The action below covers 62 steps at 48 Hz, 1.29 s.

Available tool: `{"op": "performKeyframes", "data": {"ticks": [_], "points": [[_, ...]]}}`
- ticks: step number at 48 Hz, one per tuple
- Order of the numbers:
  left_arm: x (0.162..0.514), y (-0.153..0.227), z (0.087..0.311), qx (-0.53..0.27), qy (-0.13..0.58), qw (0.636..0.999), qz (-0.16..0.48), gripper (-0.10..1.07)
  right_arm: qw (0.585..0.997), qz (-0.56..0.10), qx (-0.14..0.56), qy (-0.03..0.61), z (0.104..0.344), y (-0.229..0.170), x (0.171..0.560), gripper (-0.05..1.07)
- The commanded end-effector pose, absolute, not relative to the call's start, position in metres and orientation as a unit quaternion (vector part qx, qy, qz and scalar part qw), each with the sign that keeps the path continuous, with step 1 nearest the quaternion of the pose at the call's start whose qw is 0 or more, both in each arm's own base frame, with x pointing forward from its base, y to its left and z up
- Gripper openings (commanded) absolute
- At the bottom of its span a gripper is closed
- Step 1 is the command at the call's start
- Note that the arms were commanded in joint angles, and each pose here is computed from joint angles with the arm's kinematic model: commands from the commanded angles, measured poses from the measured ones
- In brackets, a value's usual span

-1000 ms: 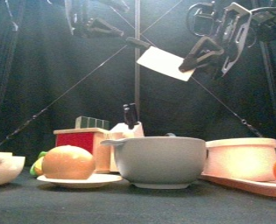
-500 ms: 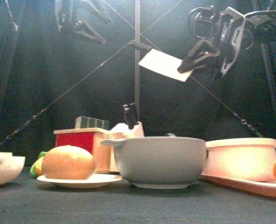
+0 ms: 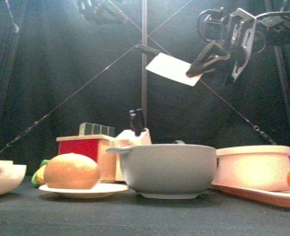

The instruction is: Regrasp cleaver handle

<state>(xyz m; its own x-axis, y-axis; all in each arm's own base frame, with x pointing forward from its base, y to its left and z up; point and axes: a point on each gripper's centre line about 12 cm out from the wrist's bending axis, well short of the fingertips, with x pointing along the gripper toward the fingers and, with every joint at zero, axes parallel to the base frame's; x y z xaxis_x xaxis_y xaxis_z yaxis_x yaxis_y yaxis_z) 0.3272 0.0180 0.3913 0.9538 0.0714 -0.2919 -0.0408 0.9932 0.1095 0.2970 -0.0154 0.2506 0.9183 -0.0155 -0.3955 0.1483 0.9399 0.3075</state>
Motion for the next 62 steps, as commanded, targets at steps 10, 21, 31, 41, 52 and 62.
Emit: {"op": "performKeyframes", "data": {"ticks": [10,21,31,41,52,62], "points": [[0.322,0.018,0.335,0.015,0.046,0.998,0.027,0.93,0.967,-0.008,0.165,0.194,0.252,-0.002,0.291,0.33],[0.313,0.019,0.312,-0.005,-0.003,0.999,0.032,0.93,0.967,0.003,0.151,0.205,0.245,0.003,0.289,0.33],[0.329,0.006,0.292,-0.002,0.01,1.0,0.011,0.93,0.964,0.023,0.147,0.219,0.237,0.015,0.288,0.33],[0.35,-0.005,0.281,0.006,0.018,1.0,-0.008,0.93,0.961,0.041,0.143,0.232,0.231,0.027,0.288,0.33],[0.362,-0.02,0.279,0.008,0.01,1.0,-0.028,0.93,0.959,0.044,0.144,0.241,0.225,0.03,0.286,0.33],[0.371,-0.026,0.268,-0.009,0.018,0.999,-0.036,0.93,0.959,0.046,0.142,0.242,0.225,0.031,0.286,0.33]]}}
